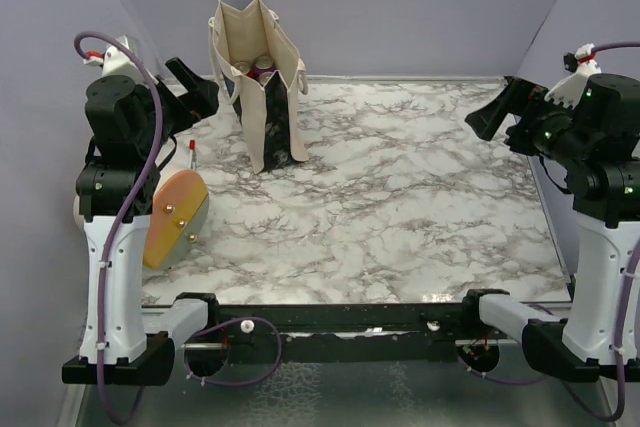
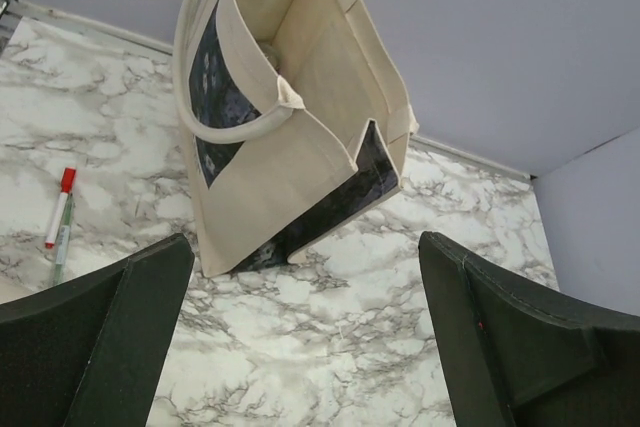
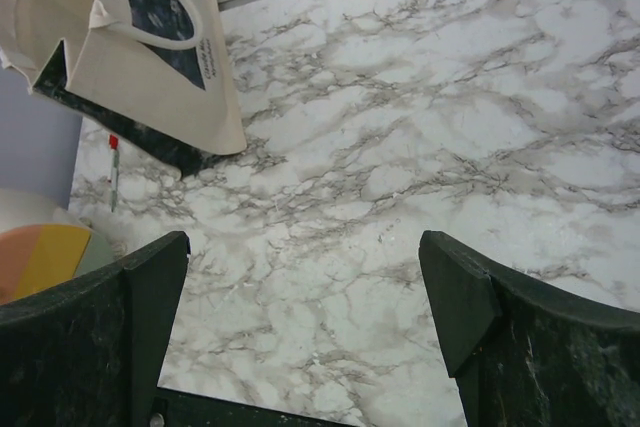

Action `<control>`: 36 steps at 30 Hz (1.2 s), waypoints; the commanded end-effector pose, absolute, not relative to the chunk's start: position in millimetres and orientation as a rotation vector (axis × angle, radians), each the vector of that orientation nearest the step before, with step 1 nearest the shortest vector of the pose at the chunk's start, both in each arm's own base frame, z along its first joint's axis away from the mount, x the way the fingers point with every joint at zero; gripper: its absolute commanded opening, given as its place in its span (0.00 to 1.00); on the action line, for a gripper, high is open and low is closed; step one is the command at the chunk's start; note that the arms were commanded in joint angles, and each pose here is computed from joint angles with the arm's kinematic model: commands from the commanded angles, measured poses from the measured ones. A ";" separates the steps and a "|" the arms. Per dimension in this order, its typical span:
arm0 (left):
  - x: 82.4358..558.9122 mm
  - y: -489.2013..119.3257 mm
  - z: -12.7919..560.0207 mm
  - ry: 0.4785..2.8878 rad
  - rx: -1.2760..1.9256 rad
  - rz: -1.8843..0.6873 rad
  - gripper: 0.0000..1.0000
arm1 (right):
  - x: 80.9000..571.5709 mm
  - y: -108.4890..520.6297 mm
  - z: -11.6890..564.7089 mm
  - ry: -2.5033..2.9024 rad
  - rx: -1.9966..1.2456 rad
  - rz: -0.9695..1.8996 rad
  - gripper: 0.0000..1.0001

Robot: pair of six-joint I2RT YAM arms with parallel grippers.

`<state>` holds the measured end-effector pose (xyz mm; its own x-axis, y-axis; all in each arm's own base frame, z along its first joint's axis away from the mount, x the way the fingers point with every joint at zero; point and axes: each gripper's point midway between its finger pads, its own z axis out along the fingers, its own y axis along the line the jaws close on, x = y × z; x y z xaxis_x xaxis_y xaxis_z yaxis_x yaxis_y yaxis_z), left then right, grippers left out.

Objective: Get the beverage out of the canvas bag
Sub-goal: Move the canvas bag to the center of the board.

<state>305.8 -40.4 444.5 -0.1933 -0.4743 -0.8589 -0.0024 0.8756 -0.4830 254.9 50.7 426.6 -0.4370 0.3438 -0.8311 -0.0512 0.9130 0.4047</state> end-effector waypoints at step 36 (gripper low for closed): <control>413.0 -63.7 369.1 1.770 -0.491 -0.523 0.99 | 224.2 111.6 332.7 2.101 -0.069 0.664 0.99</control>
